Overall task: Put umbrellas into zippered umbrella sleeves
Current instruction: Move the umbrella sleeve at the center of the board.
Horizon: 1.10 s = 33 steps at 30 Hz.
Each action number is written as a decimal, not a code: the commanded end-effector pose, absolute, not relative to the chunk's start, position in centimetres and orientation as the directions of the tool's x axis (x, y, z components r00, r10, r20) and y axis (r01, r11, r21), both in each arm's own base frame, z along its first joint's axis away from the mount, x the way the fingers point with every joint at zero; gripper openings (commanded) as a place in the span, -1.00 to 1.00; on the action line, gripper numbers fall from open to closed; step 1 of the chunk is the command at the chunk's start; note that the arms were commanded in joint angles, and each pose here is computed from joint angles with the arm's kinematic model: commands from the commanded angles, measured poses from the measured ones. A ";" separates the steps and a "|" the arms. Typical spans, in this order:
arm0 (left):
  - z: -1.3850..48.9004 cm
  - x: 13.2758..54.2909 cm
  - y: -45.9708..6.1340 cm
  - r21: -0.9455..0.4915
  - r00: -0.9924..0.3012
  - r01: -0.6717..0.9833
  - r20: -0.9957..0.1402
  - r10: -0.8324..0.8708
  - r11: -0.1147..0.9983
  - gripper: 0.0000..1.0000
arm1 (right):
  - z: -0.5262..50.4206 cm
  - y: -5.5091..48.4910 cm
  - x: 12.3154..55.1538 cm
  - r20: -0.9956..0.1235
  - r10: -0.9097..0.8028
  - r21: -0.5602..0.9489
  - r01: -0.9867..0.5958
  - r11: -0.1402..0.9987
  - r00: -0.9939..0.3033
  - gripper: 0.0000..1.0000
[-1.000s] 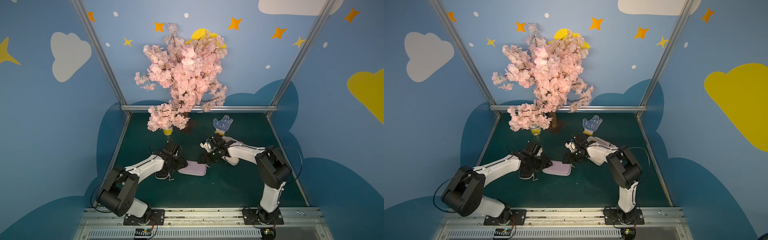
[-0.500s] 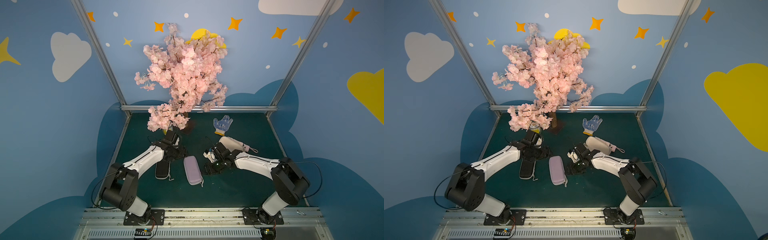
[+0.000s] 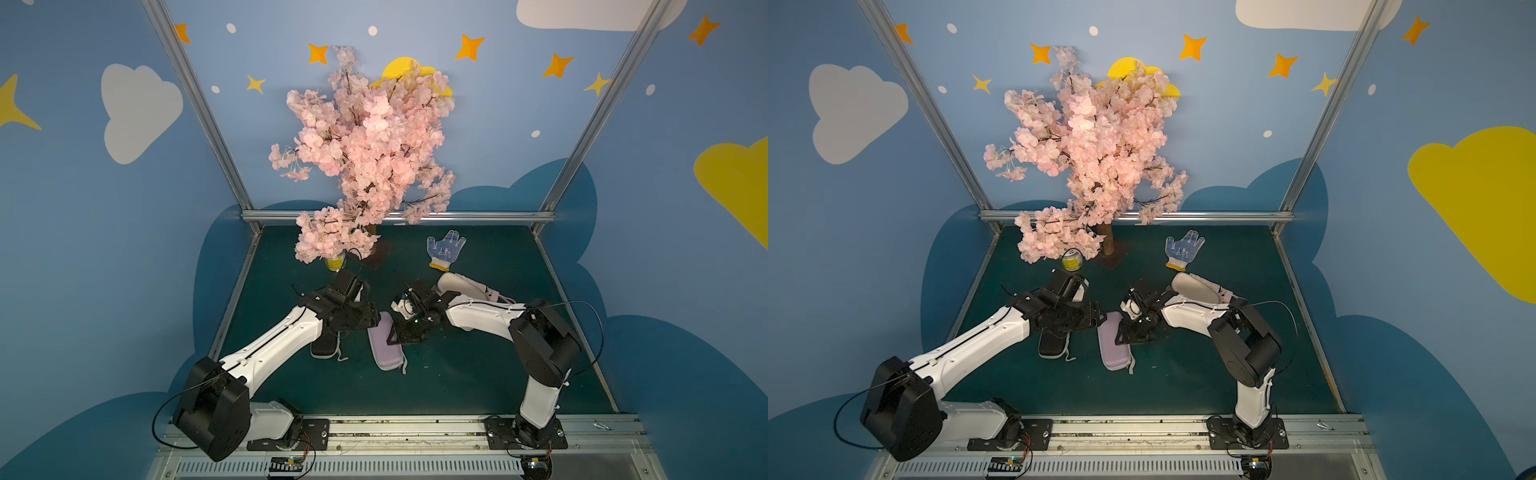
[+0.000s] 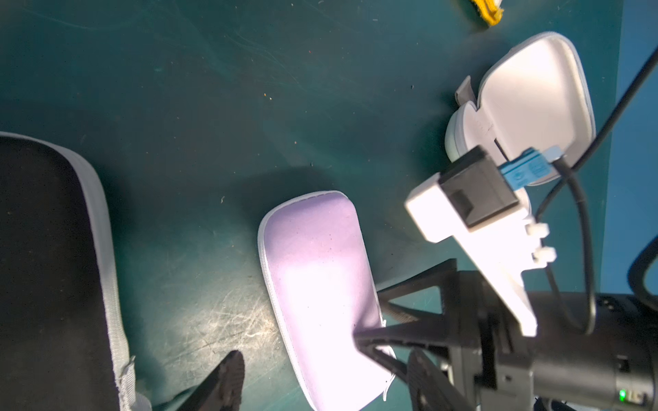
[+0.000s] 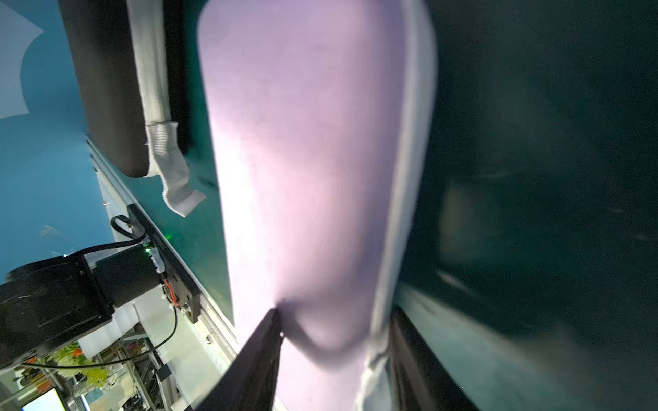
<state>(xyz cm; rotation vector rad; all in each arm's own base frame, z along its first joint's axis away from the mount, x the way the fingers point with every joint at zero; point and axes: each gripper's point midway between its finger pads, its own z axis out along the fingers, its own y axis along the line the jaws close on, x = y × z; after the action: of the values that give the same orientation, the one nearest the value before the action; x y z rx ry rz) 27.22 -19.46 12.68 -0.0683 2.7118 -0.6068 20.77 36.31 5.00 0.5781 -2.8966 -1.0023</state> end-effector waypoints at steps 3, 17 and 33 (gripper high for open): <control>15.2 27.7 -19.4 -0.432 -0.910 0.039 -0.388 -0.147 0.901 0.43 | 5.6 40.6 20.7 -0.087 -0.333 0.648 -0.307 0.697 -0.939 -0.08; 18.1 29.3 -22.4 -0.409 -0.875 0.159 -0.480 -0.064 0.899 0.43 | 12.1 25.7 27.0 -0.267 -0.214 0.365 -0.304 0.880 -0.940 0.08; 8.1 29.9 -40.7 -0.702 -0.975 0.145 -0.221 -0.020 0.697 0.72 | 9.7 9.5 45.3 -0.272 0.215 0.307 0.127 0.943 -0.938 0.28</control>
<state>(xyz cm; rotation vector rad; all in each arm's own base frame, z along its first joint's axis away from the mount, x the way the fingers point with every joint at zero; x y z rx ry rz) 29.15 -37.09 6.82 0.1507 2.7585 -0.9310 45.12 7.63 10.17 -0.3532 -3.4827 -0.3144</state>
